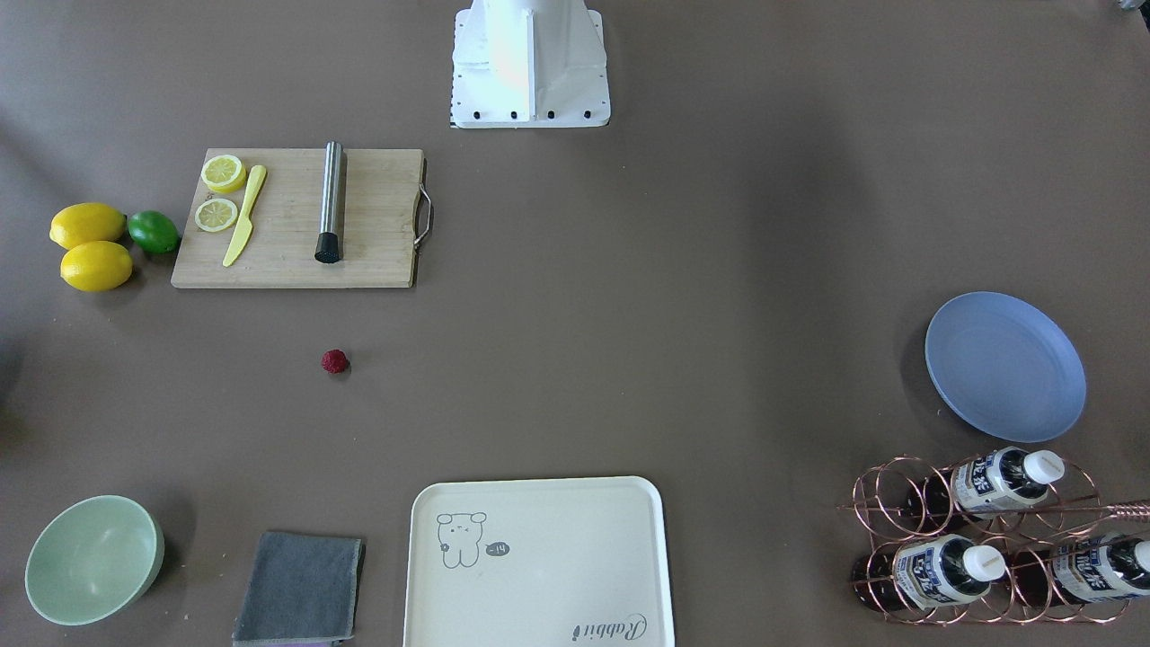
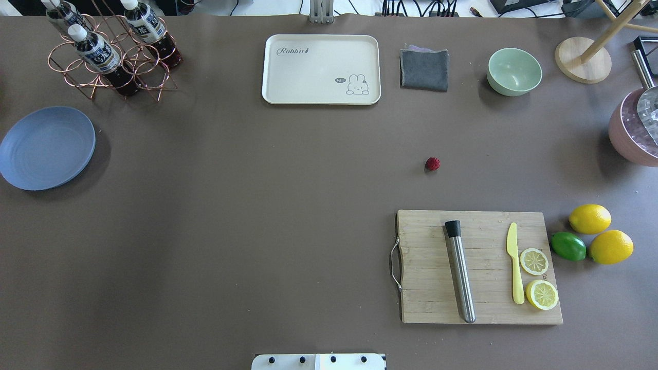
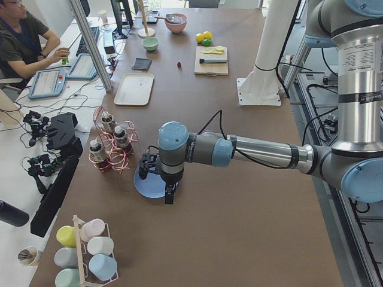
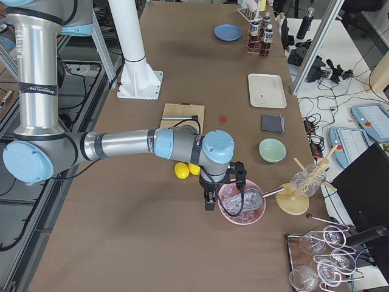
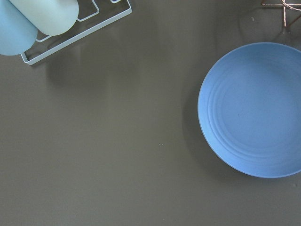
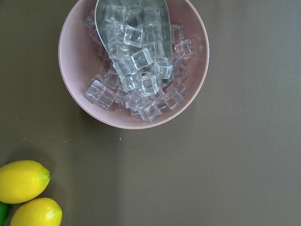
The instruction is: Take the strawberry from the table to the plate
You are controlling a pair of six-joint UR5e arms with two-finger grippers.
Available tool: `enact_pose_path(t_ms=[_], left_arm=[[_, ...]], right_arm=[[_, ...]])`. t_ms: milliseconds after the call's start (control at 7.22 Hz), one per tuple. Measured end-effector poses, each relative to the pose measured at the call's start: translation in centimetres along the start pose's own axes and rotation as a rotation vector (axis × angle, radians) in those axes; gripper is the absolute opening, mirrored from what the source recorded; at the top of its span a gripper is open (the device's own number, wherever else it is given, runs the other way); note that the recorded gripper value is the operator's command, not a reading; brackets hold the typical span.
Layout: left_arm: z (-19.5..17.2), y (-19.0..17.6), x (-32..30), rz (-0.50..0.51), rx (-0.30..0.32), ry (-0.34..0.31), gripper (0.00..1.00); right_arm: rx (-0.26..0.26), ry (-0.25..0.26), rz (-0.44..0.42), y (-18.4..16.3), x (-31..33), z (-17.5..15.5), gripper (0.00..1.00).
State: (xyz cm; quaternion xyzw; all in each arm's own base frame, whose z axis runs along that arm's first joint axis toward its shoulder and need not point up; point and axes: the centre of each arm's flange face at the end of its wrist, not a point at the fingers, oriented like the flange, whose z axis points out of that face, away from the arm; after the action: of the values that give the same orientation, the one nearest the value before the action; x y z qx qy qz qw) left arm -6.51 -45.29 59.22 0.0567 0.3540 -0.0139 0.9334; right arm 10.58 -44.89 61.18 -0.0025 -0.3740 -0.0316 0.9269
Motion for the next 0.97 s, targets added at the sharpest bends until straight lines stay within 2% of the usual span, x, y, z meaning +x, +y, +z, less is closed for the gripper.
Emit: enact_pose_path(t_ms=[554,969], left_arm=[[0.0,0.3,-0.1,0.024,0.029,0.005,0.98],[0.6,1.1,-0.6,0.012,0.018,0.010,0.97]], right_arm=[[0.000,-0.002,-0.002,0.0,-0.1,0.0,1.00],[0.001,-0.004,-0.006,-0.1,-0.3,0.0,1.00]])
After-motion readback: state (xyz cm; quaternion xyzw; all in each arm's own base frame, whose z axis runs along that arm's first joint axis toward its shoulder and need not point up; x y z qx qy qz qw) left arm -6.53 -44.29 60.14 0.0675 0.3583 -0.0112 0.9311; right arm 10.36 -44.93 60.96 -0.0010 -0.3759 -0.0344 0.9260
